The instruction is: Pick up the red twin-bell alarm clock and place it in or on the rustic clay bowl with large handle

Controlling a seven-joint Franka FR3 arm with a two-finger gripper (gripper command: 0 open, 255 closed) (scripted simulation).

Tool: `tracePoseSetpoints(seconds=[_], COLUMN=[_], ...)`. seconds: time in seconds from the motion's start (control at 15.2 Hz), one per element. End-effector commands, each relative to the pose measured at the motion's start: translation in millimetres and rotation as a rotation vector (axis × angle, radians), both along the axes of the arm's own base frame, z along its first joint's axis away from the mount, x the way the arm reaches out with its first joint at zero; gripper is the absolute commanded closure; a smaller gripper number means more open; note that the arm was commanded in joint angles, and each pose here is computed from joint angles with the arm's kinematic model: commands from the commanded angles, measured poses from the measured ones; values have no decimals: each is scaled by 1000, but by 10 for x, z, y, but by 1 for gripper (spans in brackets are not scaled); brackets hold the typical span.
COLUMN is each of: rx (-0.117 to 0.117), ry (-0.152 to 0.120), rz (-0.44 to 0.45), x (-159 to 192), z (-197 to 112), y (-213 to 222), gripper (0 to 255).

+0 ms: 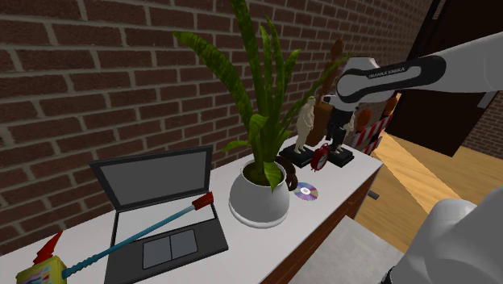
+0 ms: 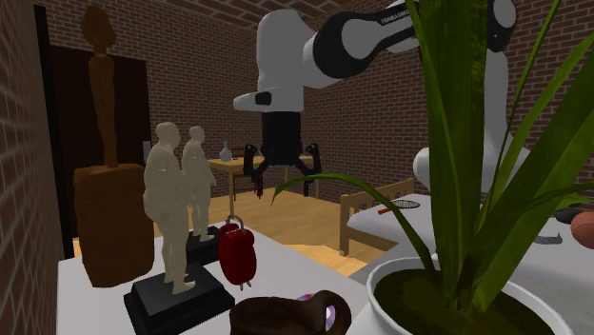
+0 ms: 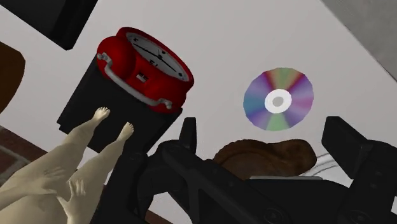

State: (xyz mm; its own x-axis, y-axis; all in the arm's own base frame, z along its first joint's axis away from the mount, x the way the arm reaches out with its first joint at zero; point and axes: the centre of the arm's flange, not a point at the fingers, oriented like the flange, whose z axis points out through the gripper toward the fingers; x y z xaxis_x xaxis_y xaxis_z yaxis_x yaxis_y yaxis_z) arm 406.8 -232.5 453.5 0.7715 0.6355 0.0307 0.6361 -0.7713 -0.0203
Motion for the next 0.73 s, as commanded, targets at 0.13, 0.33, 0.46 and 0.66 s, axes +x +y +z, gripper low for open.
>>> tracePoseSetpoints(seconds=[0.13, 0.33, 0.46, 0.66], rx=[-5, -7, -8, -8], ry=[-3, -4, -4, -4], rz=[128, 220, 232, 232], x=[331, 593, 630, 631], z=[-255, -457, -537, -695], y=[-313, -531, -557, -553], gripper=[0, 0, 0, 0])
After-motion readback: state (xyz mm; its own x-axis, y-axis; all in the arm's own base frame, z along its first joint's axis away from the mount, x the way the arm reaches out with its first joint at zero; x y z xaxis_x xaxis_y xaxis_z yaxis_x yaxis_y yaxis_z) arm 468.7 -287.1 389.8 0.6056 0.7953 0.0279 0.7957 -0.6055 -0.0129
